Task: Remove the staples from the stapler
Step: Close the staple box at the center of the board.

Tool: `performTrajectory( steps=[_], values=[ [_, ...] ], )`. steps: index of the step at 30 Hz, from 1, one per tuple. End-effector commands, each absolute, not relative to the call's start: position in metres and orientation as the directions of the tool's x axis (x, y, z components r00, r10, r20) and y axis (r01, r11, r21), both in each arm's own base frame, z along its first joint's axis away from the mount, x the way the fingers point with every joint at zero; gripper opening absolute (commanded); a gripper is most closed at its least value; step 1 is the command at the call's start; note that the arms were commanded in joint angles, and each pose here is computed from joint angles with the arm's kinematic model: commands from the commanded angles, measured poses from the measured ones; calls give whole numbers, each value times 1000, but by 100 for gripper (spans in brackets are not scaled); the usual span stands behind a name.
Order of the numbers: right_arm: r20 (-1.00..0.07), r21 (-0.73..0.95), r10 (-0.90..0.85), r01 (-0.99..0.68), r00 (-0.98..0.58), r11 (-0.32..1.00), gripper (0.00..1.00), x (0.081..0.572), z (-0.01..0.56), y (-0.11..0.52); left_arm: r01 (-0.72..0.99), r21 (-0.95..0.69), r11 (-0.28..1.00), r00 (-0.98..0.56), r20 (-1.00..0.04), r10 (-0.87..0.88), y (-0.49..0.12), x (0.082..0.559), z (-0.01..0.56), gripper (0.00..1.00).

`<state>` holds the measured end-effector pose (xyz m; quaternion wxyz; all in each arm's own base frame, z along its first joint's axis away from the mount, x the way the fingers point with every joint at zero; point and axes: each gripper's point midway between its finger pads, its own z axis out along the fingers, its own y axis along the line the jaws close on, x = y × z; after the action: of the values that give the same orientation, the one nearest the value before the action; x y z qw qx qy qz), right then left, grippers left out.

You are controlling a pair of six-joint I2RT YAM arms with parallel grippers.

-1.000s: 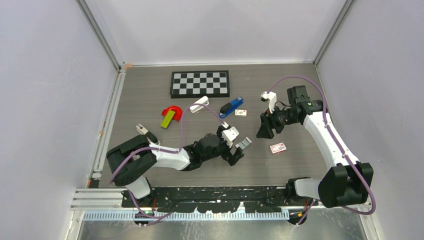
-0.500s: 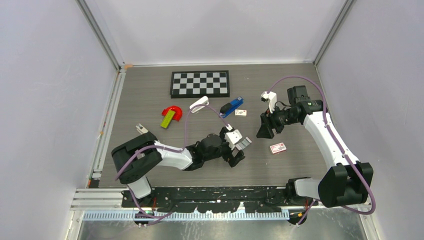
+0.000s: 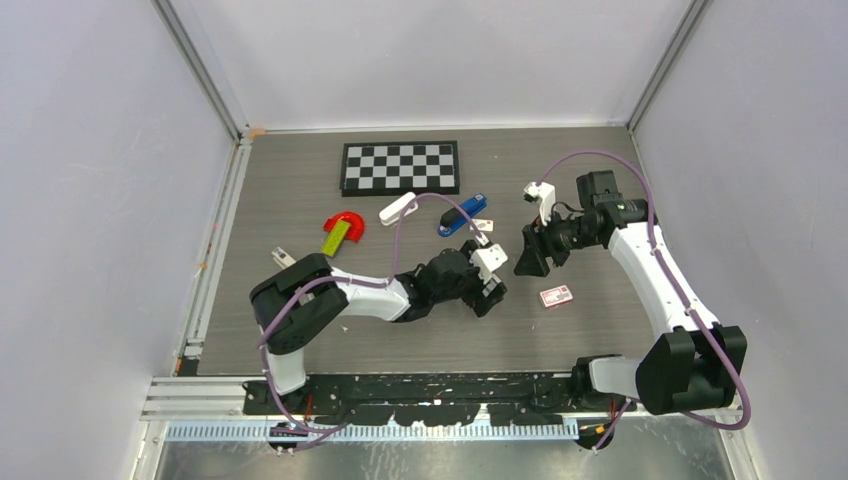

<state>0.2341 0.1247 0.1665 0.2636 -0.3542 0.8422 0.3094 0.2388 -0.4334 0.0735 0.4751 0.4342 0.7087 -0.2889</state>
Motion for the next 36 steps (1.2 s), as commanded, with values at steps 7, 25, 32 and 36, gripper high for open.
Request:
performTrajectory(
  steps=[7, 25, 32, 36],
  values=[
    [-699, 314, -422, -778, -577, 544, 65, 241, 182, 125, 856, 31, 515, -232, -869, 438, -429, 256, 57, 79],
    [-695, 321, -419, -773, -585, 547, 65, 242, 180, 124, 868, 22, 496, -261, -830, 493, -434, 254, 34, 63],
    [-693, 323, -419, -772, -587, 547, 65, 242, 180, 124, 870, 24, 492, -265, -819, 509, -432, 253, 30, 42],
    [-692, 323, -419, -772, -587, 548, 65, 242, 180, 124, 873, 32, 486, -257, -818, 515, -428, 251, 32, 37]
  ],
)
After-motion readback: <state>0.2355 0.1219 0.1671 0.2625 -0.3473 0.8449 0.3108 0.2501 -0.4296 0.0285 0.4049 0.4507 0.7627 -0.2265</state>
